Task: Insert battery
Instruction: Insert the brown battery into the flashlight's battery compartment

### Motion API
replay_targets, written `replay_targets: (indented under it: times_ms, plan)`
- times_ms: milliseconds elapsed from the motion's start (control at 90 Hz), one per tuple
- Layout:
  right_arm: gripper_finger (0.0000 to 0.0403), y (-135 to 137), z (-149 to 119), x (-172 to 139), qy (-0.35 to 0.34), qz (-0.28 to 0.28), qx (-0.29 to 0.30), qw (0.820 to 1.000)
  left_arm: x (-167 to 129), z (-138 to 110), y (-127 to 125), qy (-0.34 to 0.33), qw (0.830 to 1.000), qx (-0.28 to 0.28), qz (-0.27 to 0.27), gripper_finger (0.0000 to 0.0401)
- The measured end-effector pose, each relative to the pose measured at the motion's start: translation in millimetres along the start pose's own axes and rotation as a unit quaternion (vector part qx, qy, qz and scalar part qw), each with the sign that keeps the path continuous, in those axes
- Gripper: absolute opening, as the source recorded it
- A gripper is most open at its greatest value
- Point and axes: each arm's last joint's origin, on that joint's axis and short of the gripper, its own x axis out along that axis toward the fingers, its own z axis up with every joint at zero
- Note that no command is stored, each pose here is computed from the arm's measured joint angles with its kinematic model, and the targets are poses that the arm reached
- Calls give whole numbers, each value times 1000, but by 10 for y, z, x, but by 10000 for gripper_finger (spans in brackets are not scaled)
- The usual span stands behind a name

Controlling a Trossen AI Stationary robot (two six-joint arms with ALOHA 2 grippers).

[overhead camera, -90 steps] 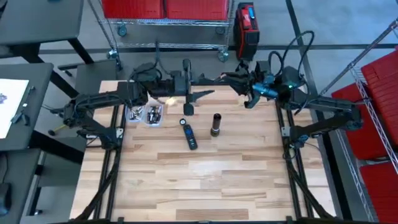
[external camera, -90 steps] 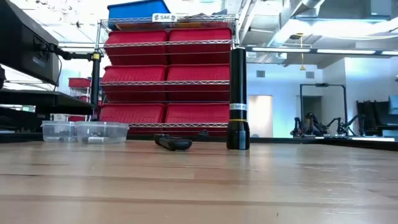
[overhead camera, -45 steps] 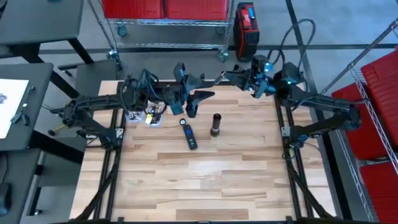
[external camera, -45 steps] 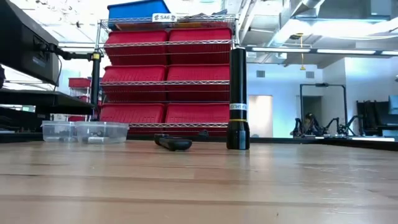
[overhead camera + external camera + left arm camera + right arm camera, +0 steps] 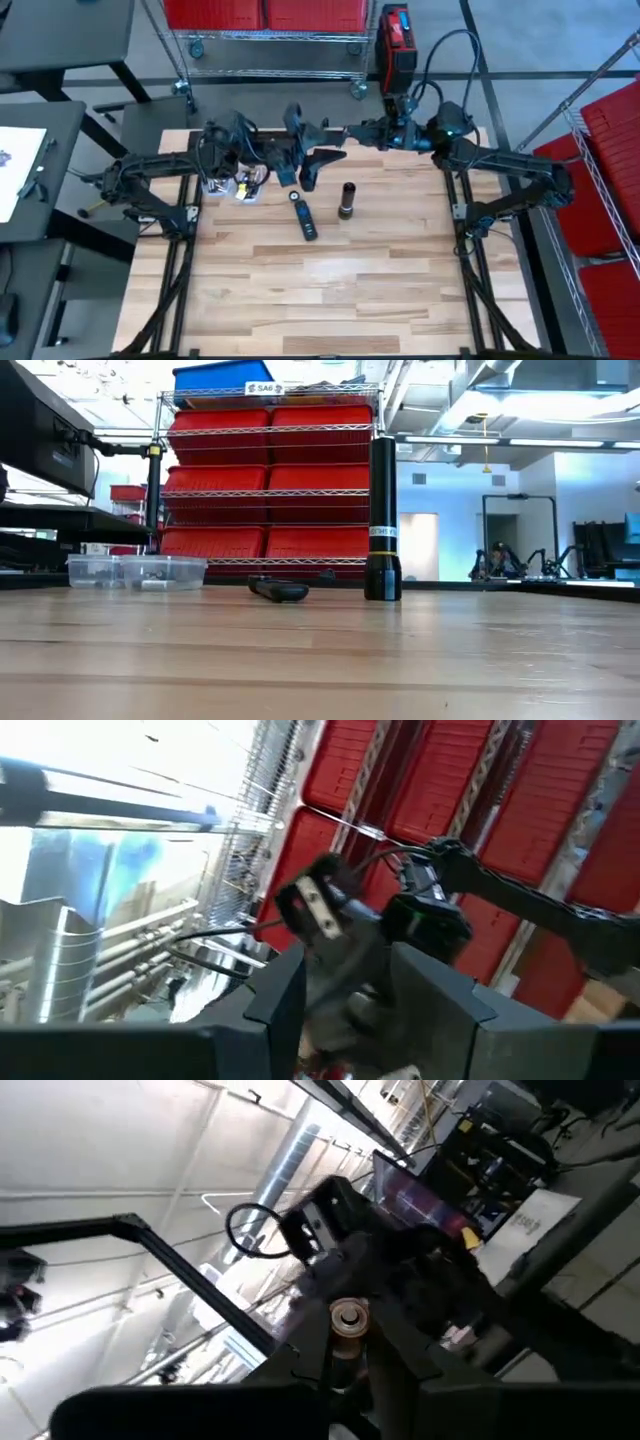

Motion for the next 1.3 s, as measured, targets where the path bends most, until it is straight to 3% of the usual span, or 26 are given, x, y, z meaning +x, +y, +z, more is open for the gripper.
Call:
replay_targets:
  times_ms: [467,778,1022,1111,1300]
  plan:
    - [29,-15,-71,12,44,-5,69,997,2,0,-1,0,998,70,1,126]
    - [29,-30,-72,7,51,-11,89,995,7,32,-20,-3,998,69,-3,122]
    - [30,-51,-84,6,58,-21,94,994,6,20,-58,2,998,64,-23,60]
    - [49,-50,-84,6,58,-21,95,994,3,25,-44,1,999,43,-19,29]
    - [85,-58,-84,6,59,-22,66,996,2,26,-43,4,998,-58,-19,29]
